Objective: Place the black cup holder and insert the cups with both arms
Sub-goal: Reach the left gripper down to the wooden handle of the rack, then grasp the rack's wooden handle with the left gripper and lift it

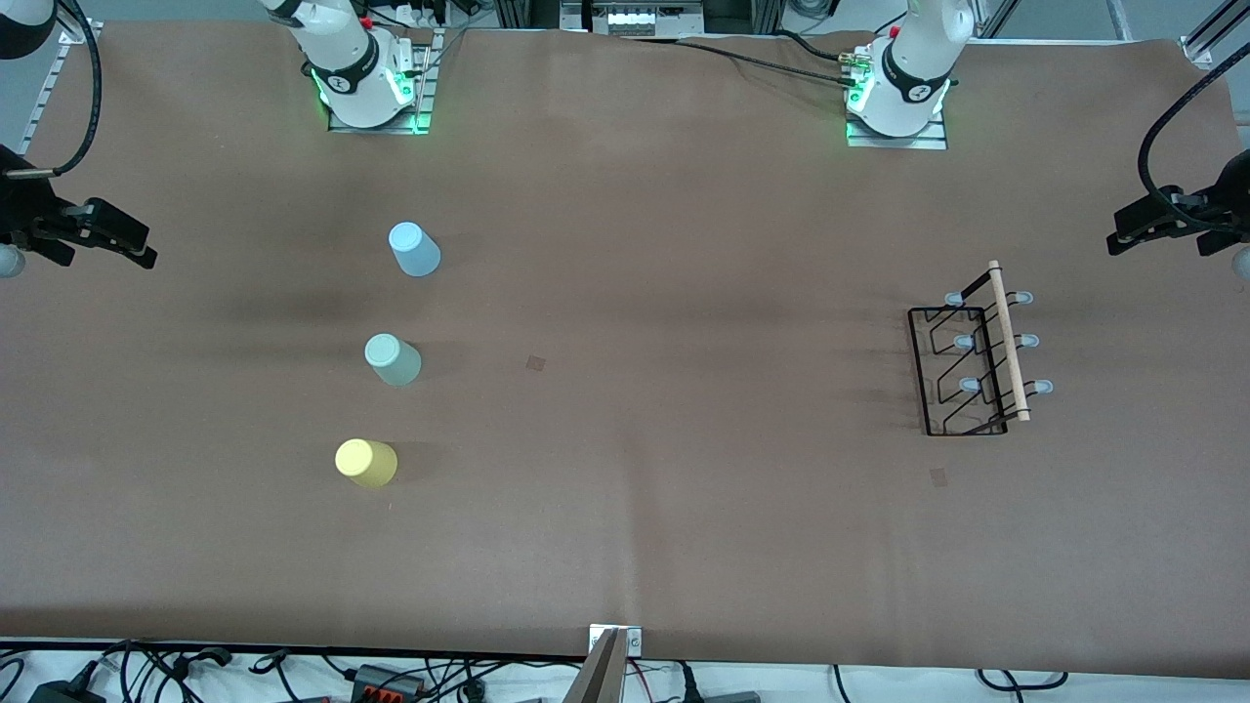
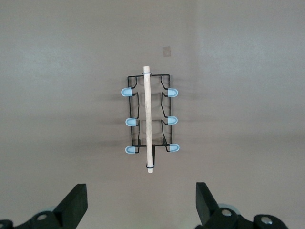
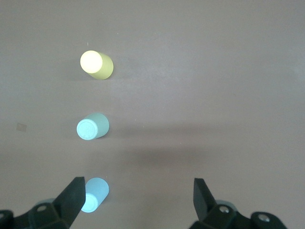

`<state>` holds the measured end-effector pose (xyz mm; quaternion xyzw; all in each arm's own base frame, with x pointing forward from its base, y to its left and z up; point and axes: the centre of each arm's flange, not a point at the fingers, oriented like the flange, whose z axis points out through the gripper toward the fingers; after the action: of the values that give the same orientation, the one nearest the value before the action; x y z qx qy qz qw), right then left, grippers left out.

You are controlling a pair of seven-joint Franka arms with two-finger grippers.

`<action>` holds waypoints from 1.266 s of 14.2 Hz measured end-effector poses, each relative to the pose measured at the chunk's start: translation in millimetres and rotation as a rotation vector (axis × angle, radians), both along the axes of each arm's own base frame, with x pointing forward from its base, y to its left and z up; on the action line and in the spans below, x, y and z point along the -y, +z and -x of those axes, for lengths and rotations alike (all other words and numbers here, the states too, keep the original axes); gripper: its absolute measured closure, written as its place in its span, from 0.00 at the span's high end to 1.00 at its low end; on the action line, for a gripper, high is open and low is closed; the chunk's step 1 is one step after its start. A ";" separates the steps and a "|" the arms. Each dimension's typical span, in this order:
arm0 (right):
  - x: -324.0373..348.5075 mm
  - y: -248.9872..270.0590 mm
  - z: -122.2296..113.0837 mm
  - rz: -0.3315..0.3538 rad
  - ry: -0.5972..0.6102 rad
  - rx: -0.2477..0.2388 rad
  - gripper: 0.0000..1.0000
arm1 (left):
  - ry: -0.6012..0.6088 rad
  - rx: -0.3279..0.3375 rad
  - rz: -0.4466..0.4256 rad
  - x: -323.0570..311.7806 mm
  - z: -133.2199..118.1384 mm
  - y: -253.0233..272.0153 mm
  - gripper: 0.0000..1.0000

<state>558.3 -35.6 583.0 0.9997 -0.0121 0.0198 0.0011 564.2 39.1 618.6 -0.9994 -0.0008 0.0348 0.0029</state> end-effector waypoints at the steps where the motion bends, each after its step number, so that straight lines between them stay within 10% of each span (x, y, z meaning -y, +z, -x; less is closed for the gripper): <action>1: -0.1 0.0 0.0 0.000 0.000 0.000 1.00 | 0.000 0.000 0.000 0.0 -0.1 -0.2 1.00; 10: -0.5 0.7 0.0 0.000 0.001 0.002 1.00 | -0.012 -0.170 0.021 3.5 -41.9 -116.2 1.00; 18: -1.4 0.6 0.1 0.000 0.003 0.000 1.00 | -0.017 -0.127 0.022 6.5 -38.6 -261.4 1.00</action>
<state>558.2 -34.2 583.6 0.9997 -0.0108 0.0197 0.0011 602.8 32.6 357.2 -0.9951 0.0083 0.0982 -0.0076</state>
